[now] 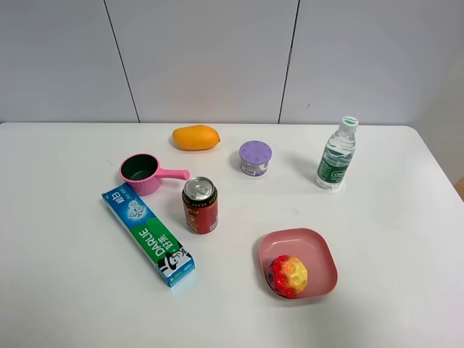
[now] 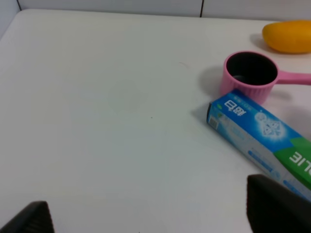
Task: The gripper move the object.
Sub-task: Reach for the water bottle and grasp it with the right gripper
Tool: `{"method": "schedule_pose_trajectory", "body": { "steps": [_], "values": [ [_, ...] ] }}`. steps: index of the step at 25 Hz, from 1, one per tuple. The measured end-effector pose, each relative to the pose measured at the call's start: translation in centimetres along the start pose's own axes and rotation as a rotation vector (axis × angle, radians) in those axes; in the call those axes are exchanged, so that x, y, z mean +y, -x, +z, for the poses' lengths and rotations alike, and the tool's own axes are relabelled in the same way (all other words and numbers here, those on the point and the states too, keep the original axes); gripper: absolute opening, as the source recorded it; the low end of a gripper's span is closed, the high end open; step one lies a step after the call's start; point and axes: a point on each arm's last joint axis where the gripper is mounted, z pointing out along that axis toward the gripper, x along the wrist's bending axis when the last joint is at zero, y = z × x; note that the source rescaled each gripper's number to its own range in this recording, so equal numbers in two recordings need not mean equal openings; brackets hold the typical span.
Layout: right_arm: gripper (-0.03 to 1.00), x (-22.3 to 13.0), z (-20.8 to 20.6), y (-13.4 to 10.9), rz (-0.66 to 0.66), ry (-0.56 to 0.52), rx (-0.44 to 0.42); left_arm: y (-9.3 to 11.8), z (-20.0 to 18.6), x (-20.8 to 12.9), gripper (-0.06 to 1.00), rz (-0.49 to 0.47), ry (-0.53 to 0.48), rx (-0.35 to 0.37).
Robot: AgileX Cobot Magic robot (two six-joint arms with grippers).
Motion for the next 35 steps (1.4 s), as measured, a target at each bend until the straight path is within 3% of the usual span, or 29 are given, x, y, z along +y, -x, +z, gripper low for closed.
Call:
{"method": "schedule_pose_trajectory", "body": {
  "steps": [1,16,20,23,26,29,35],
  "values": [
    [0.00,0.0,0.0,0.0,0.000,0.000,0.000,0.0,0.0,0.0,1.00,0.000,0.000,0.000],
    [0.02,0.0,0.0,0.0,0.001,0.000,0.002,0.0,0.0,0.0,1.00,0.000,0.000,0.000],
    [0.25,0.4,-0.2,-0.2,0.009,0.036,0.016,0.0,0.0,0.0,1.00,0.000,0.000,0.000],
    [0.64,1.7,-1.2,-0.2,0.006,0.140,0.008,0.0,0.0,0.0,1.00,0.000,0.000,0.000],
    [0.91,3.2,-1.9,0.0,-0.003,0.287,-0.018,0.0,0.0,0.0,1.00,0.000,0.000,-0.001],
    [0.98,4.6,-1.3,0.4,-0.013,0.328,-0.048,0.0,0.0,0.0,1.00,0.000,0.000,-0.001],
    [1.00,8.6,2.9,1.4,-0.078,0.343,-0.096,0.0,0.0,0.0,1.00,0.000,0.000,-0.001]
  ]
}}
